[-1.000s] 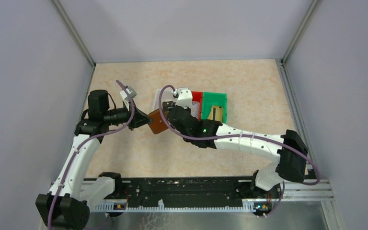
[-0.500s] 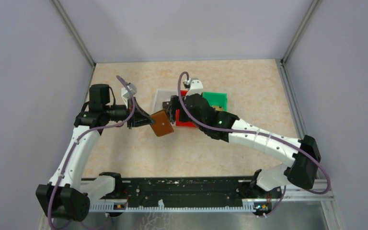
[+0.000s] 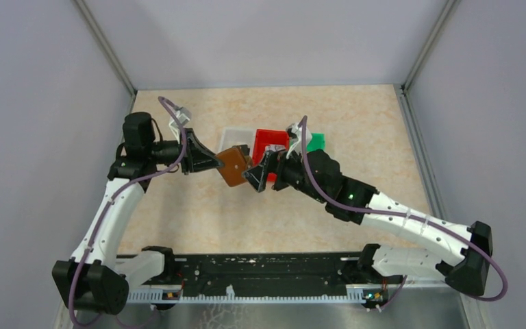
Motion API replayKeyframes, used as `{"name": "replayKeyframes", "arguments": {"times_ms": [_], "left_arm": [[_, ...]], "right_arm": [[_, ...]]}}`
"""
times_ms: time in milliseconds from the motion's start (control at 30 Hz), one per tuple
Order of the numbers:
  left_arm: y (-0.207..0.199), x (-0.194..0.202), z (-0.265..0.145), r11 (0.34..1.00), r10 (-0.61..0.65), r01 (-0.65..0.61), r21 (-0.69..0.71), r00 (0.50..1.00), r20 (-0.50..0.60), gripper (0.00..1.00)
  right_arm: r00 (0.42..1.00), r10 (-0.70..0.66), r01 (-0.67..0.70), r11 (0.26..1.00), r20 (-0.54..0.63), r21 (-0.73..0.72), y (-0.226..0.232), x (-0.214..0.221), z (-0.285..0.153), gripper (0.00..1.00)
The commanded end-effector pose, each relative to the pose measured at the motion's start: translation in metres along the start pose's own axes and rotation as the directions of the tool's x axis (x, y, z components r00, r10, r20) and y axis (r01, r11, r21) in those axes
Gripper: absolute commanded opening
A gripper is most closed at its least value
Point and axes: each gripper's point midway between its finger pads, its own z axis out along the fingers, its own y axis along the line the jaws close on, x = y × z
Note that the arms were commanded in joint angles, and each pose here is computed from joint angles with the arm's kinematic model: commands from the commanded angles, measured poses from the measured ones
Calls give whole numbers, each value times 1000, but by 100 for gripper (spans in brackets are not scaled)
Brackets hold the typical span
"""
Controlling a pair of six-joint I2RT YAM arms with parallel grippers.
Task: Take the credit cards out of the card holder
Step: Open the card holder.
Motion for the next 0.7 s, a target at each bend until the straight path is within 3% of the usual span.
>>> {"name": "replayKeyframes", "arguments": {"times_ms": [0,467,667], "left_arm": [[-16,-18,0,998,25,-27,65,999,38,0],[-36,-11,-3,989,-51,48,140,999,17,0],[-18,-6,2,992,-47,44,122,999,20,0]], "right_arm": [[999,28,-25,993,26,-112,19,-6,-4,96],[998,12,5,952,57,-305,47,-3,-6,99],[1000,-18,10,956,-26,-292,48,12,11,99]]}}
